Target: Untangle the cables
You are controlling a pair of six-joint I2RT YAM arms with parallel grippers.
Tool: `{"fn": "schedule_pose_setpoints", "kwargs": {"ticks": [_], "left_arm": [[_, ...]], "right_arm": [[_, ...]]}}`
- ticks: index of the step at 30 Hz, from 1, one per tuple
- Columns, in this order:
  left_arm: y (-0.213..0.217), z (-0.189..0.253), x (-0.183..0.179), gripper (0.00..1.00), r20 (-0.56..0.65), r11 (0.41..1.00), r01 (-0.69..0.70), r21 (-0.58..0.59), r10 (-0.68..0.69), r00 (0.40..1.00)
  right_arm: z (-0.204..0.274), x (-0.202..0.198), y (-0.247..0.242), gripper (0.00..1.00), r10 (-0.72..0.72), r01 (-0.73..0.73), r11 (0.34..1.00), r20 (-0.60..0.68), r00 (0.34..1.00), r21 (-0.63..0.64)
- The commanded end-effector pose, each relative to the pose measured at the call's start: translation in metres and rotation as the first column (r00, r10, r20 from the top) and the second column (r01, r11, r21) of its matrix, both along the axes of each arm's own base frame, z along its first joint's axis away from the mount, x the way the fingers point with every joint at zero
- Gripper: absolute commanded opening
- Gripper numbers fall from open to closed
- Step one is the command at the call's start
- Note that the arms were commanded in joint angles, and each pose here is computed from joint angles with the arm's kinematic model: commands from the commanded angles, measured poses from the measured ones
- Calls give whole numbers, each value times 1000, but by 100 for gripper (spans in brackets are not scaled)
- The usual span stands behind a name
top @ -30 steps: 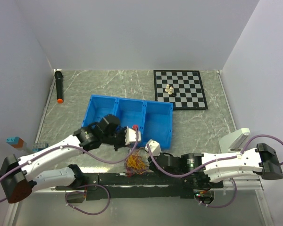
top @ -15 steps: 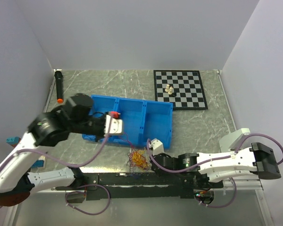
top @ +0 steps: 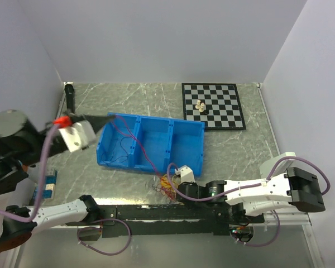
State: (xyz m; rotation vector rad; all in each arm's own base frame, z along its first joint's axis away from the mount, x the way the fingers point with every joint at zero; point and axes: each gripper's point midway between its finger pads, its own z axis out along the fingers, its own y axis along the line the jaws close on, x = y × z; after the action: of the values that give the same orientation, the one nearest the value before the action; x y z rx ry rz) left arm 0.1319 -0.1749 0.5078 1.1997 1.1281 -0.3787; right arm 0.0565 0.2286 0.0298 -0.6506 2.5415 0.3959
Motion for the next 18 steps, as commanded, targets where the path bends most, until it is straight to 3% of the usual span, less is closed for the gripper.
{"fn": "schedule_pose_setpoints", "kwargs": {"ticks": [1, 9, 18], "left_arm": [[40, 103, 18, 1, 200, 925, -174, -338, 251, 947], [85, 180, 3, 1, 395, 777, -137, -614, 453, 799], [108, 246, -14, 1, 509, 650, -24, -760, 618, 599]], "right_arm": [[6, -3, 0, 0, -15, 16, 1000, -27, 1000, 10], [-2, -8, -4, 0, -27, 26, 999, -60, 998, -25], [-10, -13, -5, 0, -21, 16, 999, -85, 996, -49]]}}
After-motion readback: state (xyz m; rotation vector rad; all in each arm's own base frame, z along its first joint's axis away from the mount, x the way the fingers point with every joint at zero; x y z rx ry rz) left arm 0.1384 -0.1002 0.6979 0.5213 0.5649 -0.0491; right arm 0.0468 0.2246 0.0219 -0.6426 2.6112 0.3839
